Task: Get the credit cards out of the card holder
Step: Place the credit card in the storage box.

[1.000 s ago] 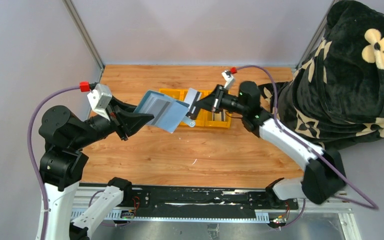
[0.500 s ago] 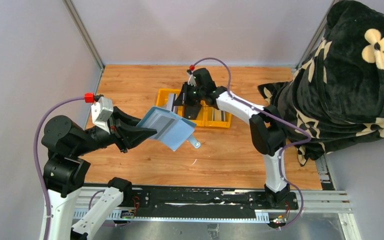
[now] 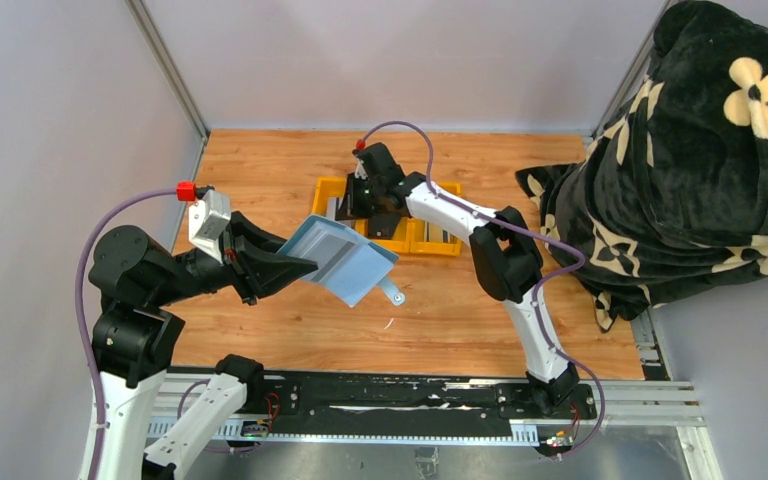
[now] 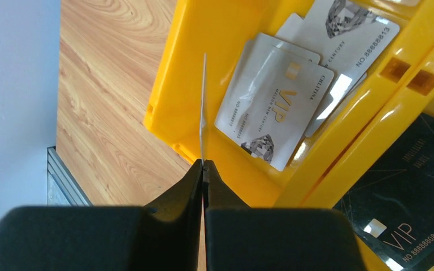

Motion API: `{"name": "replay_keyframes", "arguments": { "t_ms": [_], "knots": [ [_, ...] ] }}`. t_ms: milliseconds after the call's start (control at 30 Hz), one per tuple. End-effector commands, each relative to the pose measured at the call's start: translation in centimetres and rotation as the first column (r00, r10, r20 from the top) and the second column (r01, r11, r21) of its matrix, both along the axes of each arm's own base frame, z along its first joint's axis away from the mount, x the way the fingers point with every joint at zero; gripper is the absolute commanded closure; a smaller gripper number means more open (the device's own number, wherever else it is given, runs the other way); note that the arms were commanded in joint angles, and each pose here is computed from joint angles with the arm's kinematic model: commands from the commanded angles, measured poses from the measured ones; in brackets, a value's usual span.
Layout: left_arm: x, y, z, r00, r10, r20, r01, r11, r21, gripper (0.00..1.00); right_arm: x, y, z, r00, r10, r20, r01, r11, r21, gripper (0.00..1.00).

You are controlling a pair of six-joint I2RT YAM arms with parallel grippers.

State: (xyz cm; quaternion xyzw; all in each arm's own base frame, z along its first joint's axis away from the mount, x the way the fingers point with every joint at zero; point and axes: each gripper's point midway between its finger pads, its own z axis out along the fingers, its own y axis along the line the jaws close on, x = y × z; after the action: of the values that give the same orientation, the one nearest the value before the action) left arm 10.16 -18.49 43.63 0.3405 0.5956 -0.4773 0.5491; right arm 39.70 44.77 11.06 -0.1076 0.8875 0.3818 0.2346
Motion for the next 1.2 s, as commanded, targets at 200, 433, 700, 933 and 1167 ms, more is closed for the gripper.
{"name": "replay_keyframes", "arguments": {
  "t_ms": [200,433,700,933,1167],
  "knots": [
    [-0.8,-0.2,1.6,0.998,-0.033,0.055,0.034,0.999,-0.021,1.00,-0.2,-0.1,4.6,0.993,-0.018,0.117,0.019,1.000,-0.002,0.60],
    [-0.9,-0.1,2.0,0.998,-0.033,0.062,0.034,0.999,-0.023,1.00,-1.1,-2.2,12.9,0.962,-0.059,0.266,0.040,0.996,0.076,0.38],
    [-1.2,-0.2,1.8,0.998,-0.043,0.052,0.045,0.999,-0.027,1.00,-6.7,-8.6,27.6,0.872,-0.119,0.475,-0.048,0.945,0.324,0.20],
    [-1.0,-0.4,1.4,0.998,-0.056,0.033,0.057,0.998,-0.035,1.00,-15.5,-13.2,34.6,0.792,-0.127,0.597,-0.237,0.837,0.493,0.12],
    [-0.8,-0.5,1.3,0.998,-0.063,0.004,0.063,0.997,-0.053,1.00,-21.8,-13.6,35.0,0.816,-0.013,0.578,-0.401,0.709,0.581,0.11]
  ]
}}
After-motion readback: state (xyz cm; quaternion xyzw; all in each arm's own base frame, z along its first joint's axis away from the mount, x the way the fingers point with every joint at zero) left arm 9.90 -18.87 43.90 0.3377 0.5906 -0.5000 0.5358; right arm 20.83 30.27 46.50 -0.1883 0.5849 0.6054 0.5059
